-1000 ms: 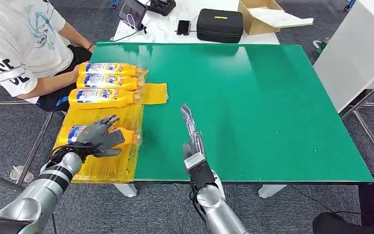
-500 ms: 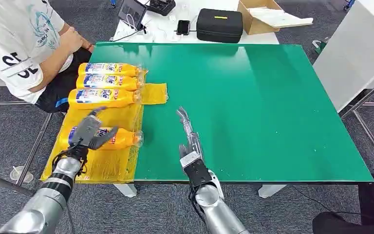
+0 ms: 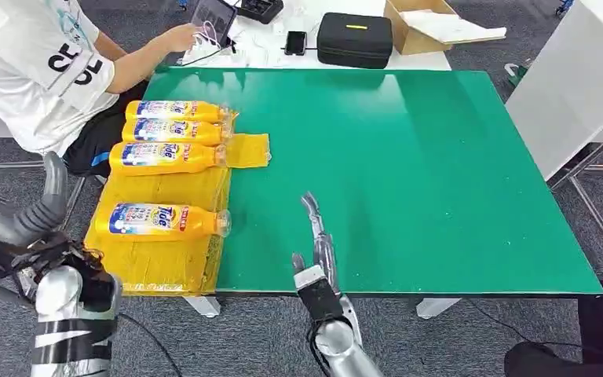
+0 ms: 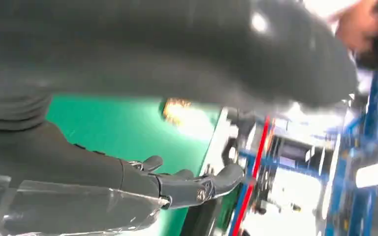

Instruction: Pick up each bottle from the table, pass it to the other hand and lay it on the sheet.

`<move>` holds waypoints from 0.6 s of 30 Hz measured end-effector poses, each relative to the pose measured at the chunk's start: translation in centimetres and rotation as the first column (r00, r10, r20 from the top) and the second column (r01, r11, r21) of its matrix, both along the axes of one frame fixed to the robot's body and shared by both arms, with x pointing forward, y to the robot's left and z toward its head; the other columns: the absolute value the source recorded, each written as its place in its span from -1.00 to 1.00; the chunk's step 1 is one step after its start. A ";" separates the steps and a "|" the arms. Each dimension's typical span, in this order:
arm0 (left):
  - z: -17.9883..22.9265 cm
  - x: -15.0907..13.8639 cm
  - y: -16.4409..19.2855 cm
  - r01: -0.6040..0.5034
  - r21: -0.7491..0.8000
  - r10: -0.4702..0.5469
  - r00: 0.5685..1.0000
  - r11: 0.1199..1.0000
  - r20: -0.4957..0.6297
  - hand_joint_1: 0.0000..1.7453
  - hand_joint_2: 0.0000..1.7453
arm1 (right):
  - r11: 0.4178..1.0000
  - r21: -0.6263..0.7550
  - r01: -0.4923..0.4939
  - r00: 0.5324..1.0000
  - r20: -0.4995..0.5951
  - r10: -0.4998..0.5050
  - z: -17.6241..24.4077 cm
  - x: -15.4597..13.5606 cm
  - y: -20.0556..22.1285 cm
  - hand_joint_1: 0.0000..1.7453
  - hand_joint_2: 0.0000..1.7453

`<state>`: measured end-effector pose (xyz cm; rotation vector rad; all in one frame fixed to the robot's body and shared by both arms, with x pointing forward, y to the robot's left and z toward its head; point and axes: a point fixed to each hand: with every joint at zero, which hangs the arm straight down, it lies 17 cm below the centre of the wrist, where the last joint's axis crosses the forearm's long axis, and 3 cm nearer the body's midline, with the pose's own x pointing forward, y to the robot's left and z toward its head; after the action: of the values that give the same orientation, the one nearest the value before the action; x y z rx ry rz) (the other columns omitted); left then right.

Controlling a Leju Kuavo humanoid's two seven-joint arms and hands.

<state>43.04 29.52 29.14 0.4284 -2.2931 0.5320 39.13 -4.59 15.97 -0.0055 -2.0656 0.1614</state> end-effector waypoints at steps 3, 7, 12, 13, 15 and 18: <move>-1.5 -1.9 -1.3 0.071 -0.040 -0.072 0.997 0.997 -0.010 -1.00 1.00 | 0.992 0.030 0.123 0.992 0.009 -0.124 0.3 -1.0 -3.3 -1.00 1.00; -6.6 -4.0 -4.1 0.186 -0.085 -0.195 0.975 0.979 -0.109 -1.00 1.00 | 0.950 0.044 0.310 0.950 0.030 -0.312 1.1 -2.7 -8.2 -1.00 1.00; -13.5 -7.3 -8.3 0.289 -0.138 -0.317 0.910 0.947 -0.266 -1.00 1.00 | 0.895 0.048 0.444 0.896 0.001 -0.444 0.2 -5.2 -13.1 -1.00 1.00; -14.1 -7.7 -8.9 0.302 -0.148 -0.333 0.901 0.942 -0.280 -1.00 1.00 | 0.890 0.048 0.453 0.891 -0.004 -0.454 0.1 -5.5 -13.5 -1.00 1.00; -15.1 -8.4 -9.6 0.316 -0.178 -0.357 0.887 0.932 -0.295 -1.00 1.00 | 0.884 0.052 0.465 0.885 -0.023 -0.464 -0.4 -5.9 -14.0 -1.00 1.00; -15.5 -8.7 -10.4 0.338 -0.231 -0.396 0.874 0.912 -0.282 -1.00 1.00 | 0.882 0.056 0.468 0.884 -0.038 -0.466 -0.8 -6.0 -14.1 -1.00 1.00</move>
<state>34.37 19.13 13.63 -0.0172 -1.9240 0.4275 33.14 -18.73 15.17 -0.4598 -1.9839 -0.2031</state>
